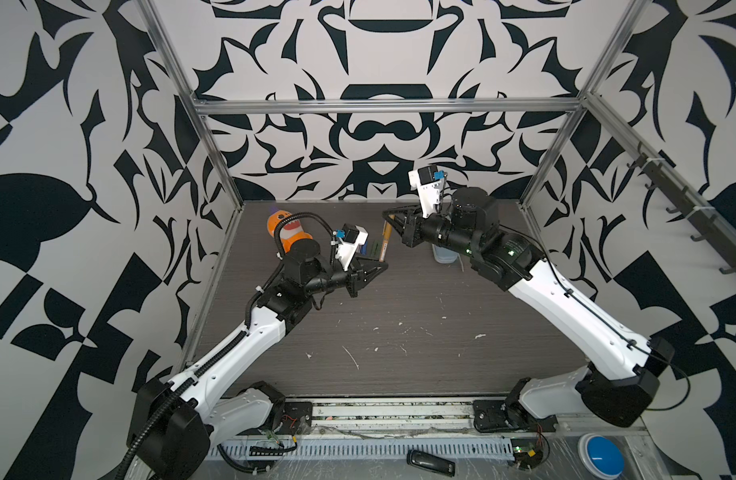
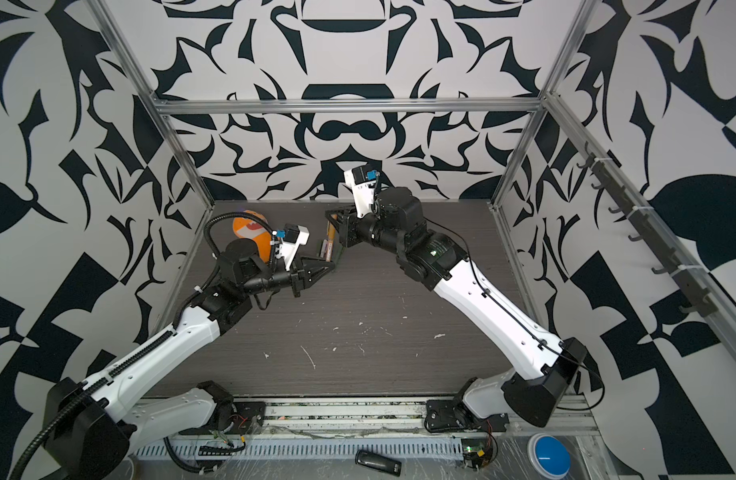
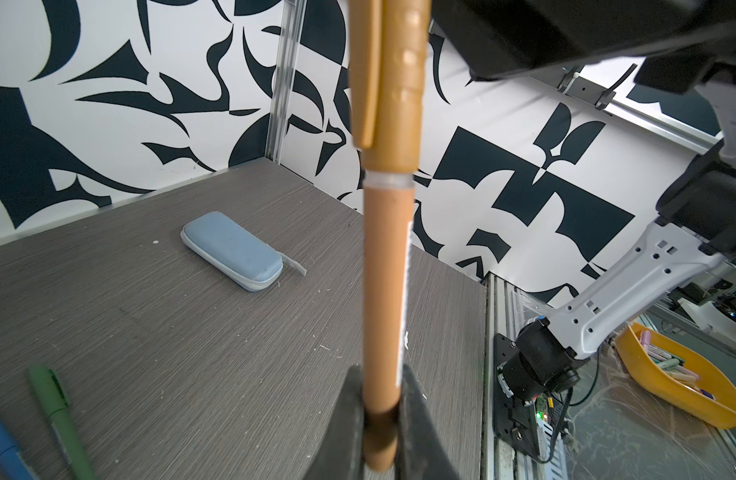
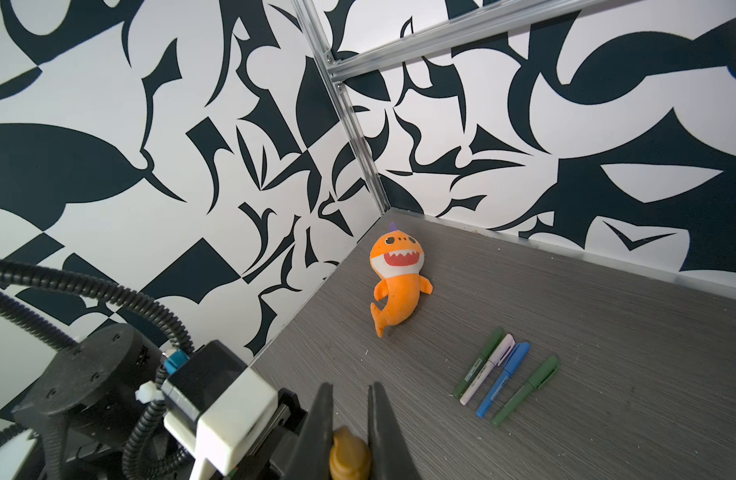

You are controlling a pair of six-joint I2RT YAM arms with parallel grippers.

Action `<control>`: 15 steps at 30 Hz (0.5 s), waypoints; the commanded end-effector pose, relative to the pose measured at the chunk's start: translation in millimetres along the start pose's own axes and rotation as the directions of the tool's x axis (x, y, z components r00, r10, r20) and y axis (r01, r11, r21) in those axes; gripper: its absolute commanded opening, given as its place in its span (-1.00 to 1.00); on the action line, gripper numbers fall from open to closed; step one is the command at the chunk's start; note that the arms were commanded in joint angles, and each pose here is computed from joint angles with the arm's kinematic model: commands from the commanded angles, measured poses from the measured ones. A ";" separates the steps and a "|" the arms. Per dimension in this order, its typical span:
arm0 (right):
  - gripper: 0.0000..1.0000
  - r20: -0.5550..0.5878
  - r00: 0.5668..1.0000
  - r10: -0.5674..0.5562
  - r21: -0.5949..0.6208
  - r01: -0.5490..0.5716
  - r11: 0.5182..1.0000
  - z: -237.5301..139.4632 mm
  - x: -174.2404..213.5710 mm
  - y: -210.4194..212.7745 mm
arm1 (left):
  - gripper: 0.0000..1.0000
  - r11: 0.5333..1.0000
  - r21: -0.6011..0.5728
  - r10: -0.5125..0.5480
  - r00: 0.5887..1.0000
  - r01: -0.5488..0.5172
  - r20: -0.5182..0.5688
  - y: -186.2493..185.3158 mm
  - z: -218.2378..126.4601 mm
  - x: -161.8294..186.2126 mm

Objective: Insert the pens into the pen caps
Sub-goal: 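Press the tan cap onto the pen, then open the right gripper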

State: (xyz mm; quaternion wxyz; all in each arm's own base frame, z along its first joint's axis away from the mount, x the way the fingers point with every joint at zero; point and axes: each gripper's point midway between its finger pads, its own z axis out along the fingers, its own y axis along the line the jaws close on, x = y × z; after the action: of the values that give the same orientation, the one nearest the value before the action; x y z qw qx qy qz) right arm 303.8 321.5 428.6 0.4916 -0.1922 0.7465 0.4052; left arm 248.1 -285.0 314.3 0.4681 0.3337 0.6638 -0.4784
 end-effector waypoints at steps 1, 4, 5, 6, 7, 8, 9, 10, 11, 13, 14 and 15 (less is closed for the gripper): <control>-0.91 -0.050 0.999 0.020 -0.050 -0.022 0.998 -4.8 17.6 7.7 | -1.00 0.996 -0.033 0.085 0.983 -0.080 0.162 -8.2 -11.2 -47.5; -0.94 -0.078 0.996 0.036 -0.069 -0.041 0.997 -2.5 31.3 6.9 | -1.00 0.993 -0.052 0.117 0.965 -0.108 0.234 -15.8 -19.5 -75.2; -0.95 -0.088 0.995 0.040 -0.073 -0.047 0.996 -1.6 36.0 6.1 | -1.00 0.992 -0.053 0.124 0.961 -0.114 0.247 -18.0 -20.9 -82.7; -0.95 -0.098 0.994 0.047 -0.078 -0.055 0.995 -1.2 41.4 5.7 | -1.00 0.992 -0.051 0.129 0.956 -0.119 0.262 -20.8 -22.0 -90.8; -0.96 -0.110 0.992 0.055 -0.079 -0.064 0.995 -0.2 47.7 3.9 | -1.00 0.990 -0.049 0.138 0.950 -0.129 0.281 -24.1 -23.3 -100.5; -0.97 -0.119 0.991 0.059 -0.078 -0.068 0.995 0.2 52.5 2.0 | -1.00 0.990 -0.049 0.143 0.944 -0.135 0.297 -26.2 -24.3 -108.6; -0.98 -0.132 0.989 0.066 -0.075 -0.076 0.994 0.9 59.3 0.0 | -1.00 0.989 -0.047 0.151 0.937 -0.144 0.316 -29.3 -25.5 -118.2; -0.99 -0.147 0.987 0.072 -0.075 -0.083 0.994 1.0 66.0 -1.8 | -1.00 0.987 -0.045 0.158 0.930 -0.151 0.332 -31.3 -25.8 -126.4; -0.99 -0.160 0.985 0.072 -0.077 -0.085 0.993 1.5 71.8 -3.1 | -1.00 0.987 -0.043 0.160 0.926 -0.155 0.343 -32.5 -25.9 -132.2; -1.00 -0.192 0.978 0.080 -0.070 -0.095 0.993 1.7 85.9 -7.3 | -1.00 0.984 -0.039 0.175 0.912 -0.174 0.371 -36.7 -26.3 -147.1; -1.00 -0.207 0.975 0.081 -0.068 -0.097 0.993 2.1 92.0 -9.2 | -1.00 0.983 -0.042 0.183 0.906 -0.181 0.381 -37.6 -26.6 -152.9; -1.00 -0.224 0.971 0.082 -0.064 -0.098 0.993 2.2 99.0 -11.5 | -1.00 0.981 -0.045 0.190 0.901 -0.187 0.390 -38.3 -26.4 -158.9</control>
State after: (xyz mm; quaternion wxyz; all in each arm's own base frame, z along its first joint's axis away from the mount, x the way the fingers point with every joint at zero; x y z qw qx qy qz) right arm 302.1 306.1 452.3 0.5540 -0.1680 0.6808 0.4488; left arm 252.8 -293.5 352.1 0.4793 0.3266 0.6510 -0.4897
